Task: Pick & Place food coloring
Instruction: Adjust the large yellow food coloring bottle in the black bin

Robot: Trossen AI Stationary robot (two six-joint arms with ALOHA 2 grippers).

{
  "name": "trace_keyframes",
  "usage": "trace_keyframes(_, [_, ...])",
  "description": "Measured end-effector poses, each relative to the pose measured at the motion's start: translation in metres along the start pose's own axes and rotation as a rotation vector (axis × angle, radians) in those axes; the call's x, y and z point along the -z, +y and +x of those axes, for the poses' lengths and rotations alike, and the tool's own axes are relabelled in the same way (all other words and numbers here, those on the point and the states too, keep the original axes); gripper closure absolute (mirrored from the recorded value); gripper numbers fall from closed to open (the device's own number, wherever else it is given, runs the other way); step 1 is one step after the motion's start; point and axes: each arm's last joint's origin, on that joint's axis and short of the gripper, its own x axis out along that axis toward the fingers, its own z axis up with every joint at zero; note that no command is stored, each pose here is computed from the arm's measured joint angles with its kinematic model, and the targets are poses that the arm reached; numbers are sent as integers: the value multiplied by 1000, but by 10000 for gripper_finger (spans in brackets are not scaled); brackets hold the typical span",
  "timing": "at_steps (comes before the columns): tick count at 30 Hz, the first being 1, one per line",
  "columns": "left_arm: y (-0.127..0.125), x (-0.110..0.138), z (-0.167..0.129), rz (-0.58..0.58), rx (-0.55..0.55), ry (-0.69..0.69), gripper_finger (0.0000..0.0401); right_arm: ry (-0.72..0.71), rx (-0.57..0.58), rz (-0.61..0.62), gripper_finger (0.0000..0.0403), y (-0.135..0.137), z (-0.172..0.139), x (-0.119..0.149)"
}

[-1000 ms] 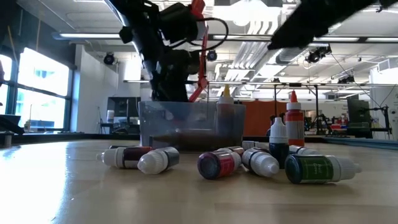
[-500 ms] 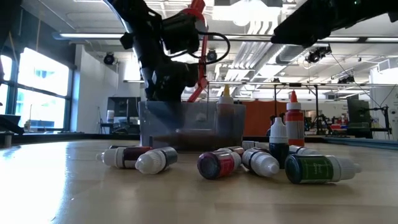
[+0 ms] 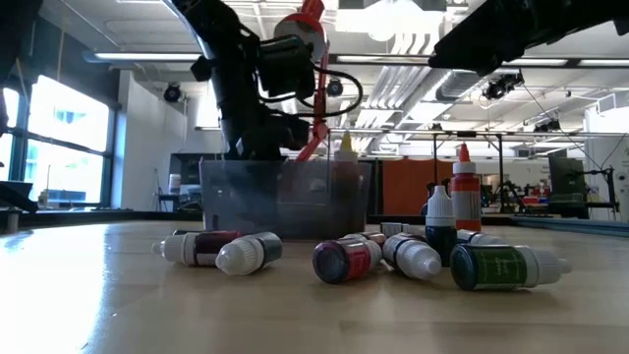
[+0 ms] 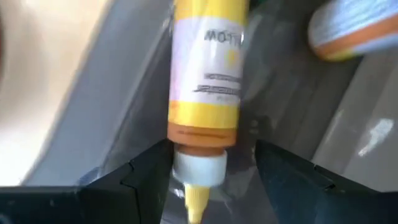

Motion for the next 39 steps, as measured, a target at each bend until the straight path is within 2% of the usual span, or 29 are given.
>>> trace_keyframes(6, [-4, -12, -13, 63, 8, -7, 176, 1, -1, -1, 167, 0, 0, 0])
trace_keyframes(15, [-2, -6, -13, 64, -11, 50, 176, 0, -48, 1, 167, 1, 0, 0])
trace_keyframes(21, [0, -5, -12, 75, -78, 37, 176, -1, -53, 1, 167, 2, 0, 0])
trace_keyframes(29, [0, -4, 9, 73, -88, 81, 178, -1, -57, 1, 167, 2, 0, 0])
trace_keyframes(33, [0, -4, 11, 71, -75, 90, 207, -8, -66, 3, 167, 2, 0, -1])
trace_keyframes(39, [-1, -8, 6, 56, -89, 128, 285, -16, -79, 5, 167, 2, 0, -1])
